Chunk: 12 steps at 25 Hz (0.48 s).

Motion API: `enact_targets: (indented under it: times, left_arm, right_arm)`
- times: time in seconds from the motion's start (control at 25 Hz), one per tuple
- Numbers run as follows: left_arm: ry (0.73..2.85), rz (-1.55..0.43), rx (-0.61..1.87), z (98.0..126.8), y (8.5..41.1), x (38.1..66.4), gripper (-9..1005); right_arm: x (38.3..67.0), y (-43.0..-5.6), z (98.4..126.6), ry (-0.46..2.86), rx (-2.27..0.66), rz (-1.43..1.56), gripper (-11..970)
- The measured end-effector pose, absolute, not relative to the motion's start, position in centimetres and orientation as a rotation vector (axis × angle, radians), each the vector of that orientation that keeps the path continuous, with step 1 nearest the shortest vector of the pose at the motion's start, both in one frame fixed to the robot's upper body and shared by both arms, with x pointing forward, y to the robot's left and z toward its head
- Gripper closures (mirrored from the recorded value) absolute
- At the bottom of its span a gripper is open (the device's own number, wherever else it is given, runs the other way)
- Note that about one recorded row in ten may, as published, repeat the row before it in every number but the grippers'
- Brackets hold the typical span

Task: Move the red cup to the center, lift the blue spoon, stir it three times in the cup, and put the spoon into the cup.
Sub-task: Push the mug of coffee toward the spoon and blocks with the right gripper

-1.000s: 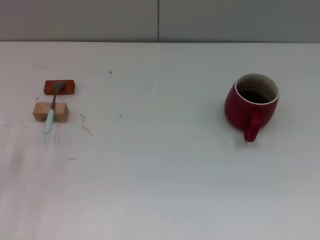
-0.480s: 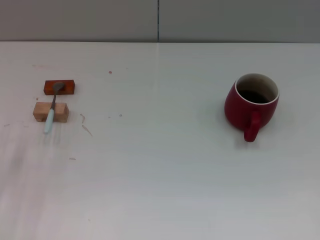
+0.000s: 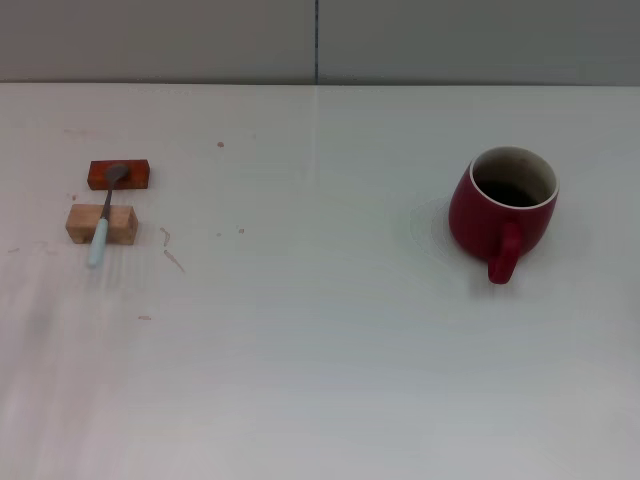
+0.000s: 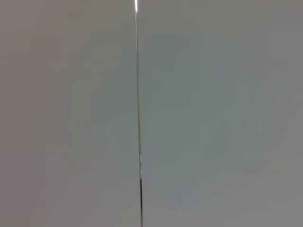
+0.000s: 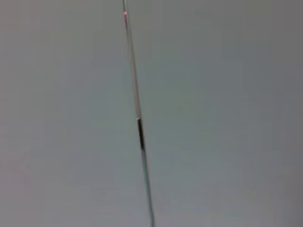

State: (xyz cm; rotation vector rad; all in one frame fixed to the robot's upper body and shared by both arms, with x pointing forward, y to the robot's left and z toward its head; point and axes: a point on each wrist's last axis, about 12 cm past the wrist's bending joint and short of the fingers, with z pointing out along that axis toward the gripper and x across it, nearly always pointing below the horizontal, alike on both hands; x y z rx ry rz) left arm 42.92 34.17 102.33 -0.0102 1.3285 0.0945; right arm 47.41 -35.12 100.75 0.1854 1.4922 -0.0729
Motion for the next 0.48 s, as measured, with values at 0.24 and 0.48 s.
enact_targets:
  times: [0.24, 0.48]
  left_arm:
    - [1.326, 0.08, 0.002, 102.4, 33.8, 43.2, 150]
    - [1.323, 0.08, 0.002, 102.4, 33.9, 43.3, 150]
  right_arm:
    - [48.8, -32.9, 100.5, 1.545, 0.062, 0.01, 948]
    - [49.7, -30.3, 100.1, 1.589, -0.088, -0.015, 943]
